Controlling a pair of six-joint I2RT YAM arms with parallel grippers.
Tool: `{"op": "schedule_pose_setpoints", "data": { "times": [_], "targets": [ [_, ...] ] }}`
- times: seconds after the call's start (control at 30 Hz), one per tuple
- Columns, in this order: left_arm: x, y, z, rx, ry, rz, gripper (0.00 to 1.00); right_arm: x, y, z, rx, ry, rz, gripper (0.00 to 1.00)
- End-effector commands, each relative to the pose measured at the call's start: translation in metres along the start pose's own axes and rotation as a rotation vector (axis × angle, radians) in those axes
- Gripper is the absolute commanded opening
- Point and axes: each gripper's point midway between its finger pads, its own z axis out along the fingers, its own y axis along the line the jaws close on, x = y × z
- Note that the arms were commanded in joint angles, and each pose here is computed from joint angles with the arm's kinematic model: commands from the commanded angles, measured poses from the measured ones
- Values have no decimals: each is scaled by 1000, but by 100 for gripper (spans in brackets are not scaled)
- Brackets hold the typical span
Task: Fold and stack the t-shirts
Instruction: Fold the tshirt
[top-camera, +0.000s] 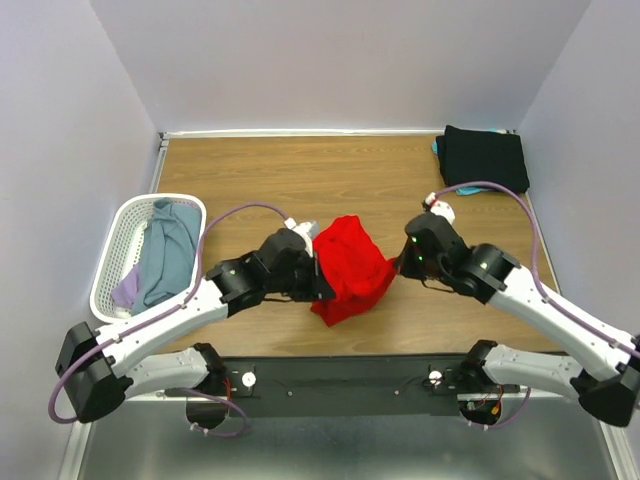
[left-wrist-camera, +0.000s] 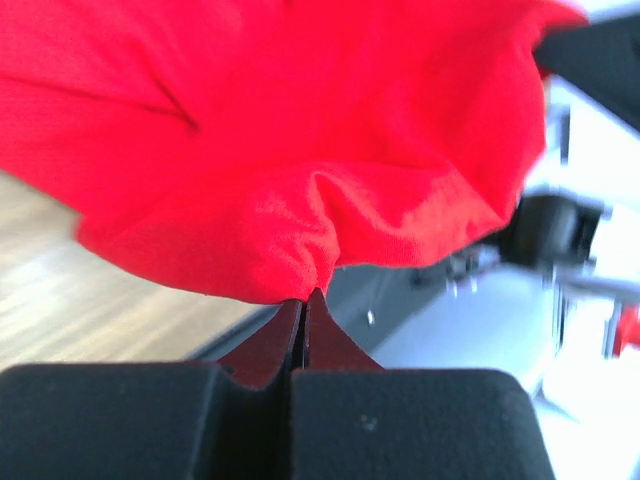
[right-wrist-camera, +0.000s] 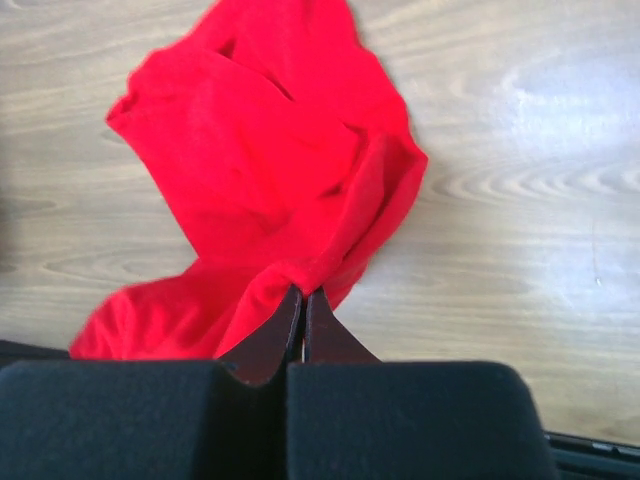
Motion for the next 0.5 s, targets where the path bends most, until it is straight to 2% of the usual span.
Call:
{"op": "schedule_pose_setpoints", "data": {
  "times": [0.0,0.17,0.4,0.47],
  "targets": [
    [27,-31,6,116,86,46,0,22,-22,-7,-6,11,64,1],
    [67,-37,12,140,169,52,0,50,-42,-12,-23,44,109,0],
    [109,-55,13,190,258,119,0,46,-55,-32,-47,-16,161,0],
    [123,-49,18,163,289,130,0,51,-58,-29,-41,-5,163,1]
  ]
}}
